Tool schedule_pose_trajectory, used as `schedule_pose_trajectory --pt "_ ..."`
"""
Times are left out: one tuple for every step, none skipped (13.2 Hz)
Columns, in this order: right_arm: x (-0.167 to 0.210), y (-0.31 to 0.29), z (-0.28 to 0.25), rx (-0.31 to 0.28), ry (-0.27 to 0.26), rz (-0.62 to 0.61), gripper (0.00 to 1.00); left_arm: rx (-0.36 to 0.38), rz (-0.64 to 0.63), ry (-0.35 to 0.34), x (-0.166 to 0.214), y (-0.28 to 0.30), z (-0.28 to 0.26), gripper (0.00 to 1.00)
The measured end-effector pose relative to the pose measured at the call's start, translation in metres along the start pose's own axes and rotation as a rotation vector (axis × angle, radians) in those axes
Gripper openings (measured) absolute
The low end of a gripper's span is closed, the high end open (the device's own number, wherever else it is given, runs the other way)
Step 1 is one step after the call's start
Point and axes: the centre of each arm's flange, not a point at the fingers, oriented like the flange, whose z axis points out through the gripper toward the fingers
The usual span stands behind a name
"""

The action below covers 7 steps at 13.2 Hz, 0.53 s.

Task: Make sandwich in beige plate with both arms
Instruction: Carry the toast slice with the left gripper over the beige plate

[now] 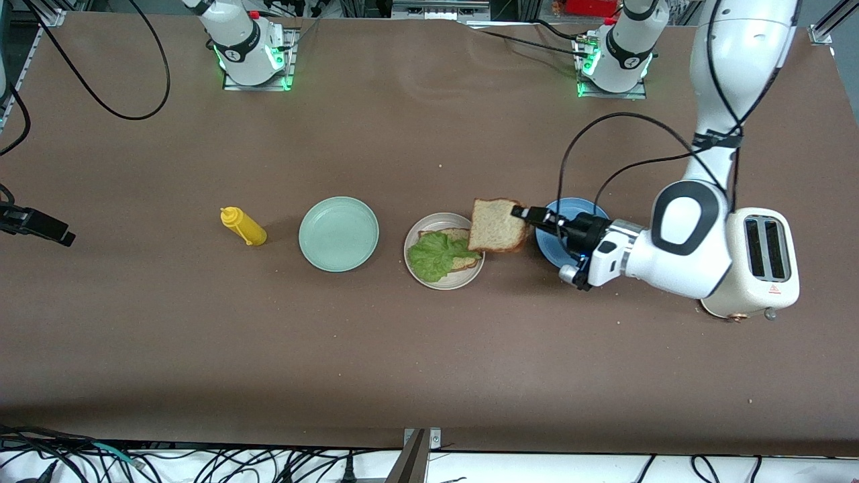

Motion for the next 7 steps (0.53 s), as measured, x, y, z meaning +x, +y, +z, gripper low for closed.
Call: schedule_pose_trajectory --pt "0.0 -0.001 0.001 0.0 -0.002 -0.001 1.0 -0.001 -0.003 0.02 0.008 -0.001 0.016 0.09" --pt "0.0 -0.002 0.002 0.0 -0.004 -0.003 1.0 -0.006 -0.008 0.036 0.015 -0.003 0.031 0.09" --pt "0.001 -0.003 0.005 0.0 -0.008 -0.004 1.0 -0.027 -0.016 0.054 0.021 -0.004 0.044 0.09" --pt "0.002 -0.004 0.008 -0.001 -0.013 -0.005 1.0 -0.053 -0.026 0.077 0.027 -0.004 0.056 0.09" --pt "0.003 -0.004 0.013 -0.001 -0.02 -0.006 1.0 -0.057 -0.033 0.102 0.033 -0.006 0.067 0.09" --pt "0.004 -0.004 0.017 -0.001 -0.027 -0.006 1.0 -0.051 -0.04 0.125 0.038 -0.009 0.081 0.09" --pt "0.005 -0.004 0.021 -0.002 -0.032 -0.006 1.0 -0.047 -0.044 0.143 0.042 -0.01 0.096 0.09"
